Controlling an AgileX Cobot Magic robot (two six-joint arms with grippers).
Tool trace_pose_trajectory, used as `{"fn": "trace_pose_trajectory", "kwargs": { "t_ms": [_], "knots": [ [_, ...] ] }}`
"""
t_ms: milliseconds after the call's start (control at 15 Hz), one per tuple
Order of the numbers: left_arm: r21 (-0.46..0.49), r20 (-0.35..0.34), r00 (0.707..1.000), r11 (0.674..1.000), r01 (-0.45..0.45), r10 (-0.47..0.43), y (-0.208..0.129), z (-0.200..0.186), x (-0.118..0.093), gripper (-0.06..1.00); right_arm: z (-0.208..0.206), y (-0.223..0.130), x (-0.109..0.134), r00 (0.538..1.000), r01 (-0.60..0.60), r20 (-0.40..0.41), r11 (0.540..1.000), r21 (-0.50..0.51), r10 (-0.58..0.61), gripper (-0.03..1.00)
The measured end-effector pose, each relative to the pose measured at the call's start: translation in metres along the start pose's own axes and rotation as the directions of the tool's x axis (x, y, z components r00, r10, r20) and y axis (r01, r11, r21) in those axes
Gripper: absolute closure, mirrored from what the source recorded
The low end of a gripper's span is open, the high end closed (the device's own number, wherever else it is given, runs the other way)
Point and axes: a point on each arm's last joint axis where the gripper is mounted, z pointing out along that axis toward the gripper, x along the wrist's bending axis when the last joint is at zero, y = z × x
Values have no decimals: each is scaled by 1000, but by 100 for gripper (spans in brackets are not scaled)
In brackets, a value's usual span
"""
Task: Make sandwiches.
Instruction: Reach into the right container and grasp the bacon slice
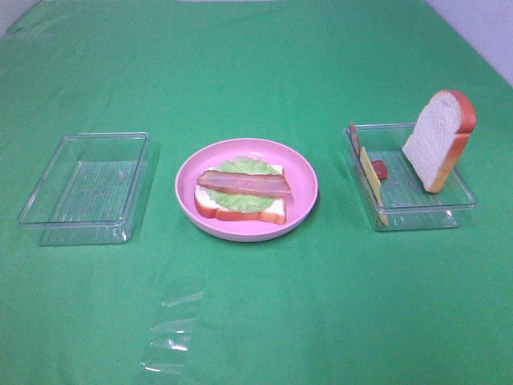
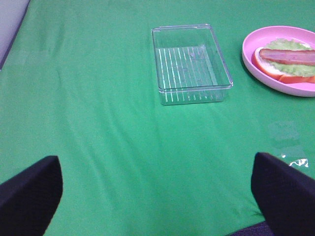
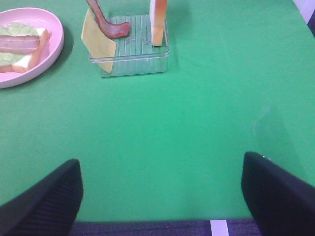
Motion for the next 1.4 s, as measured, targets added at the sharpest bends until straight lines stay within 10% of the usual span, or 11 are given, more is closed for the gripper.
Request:
{"fn": "trace_pose_trajectory", "kwargs": {
  "t_ms": [333,800,1400],
  "knots": [
    [0,0,1000,1000,0,0,0,0,0,-1,4,16,0,1000,4,9,996,85,-5,12],
    [-12,0,1000,1000,0,0,1,0,0,-1,67,149,8,999,-39,28,859,511,28,12],
    [-13,0,1000,1000,3,-3,1,0,0,-1,196,267,44,999,37,-31,806,590,-23,12]
  ]
}}
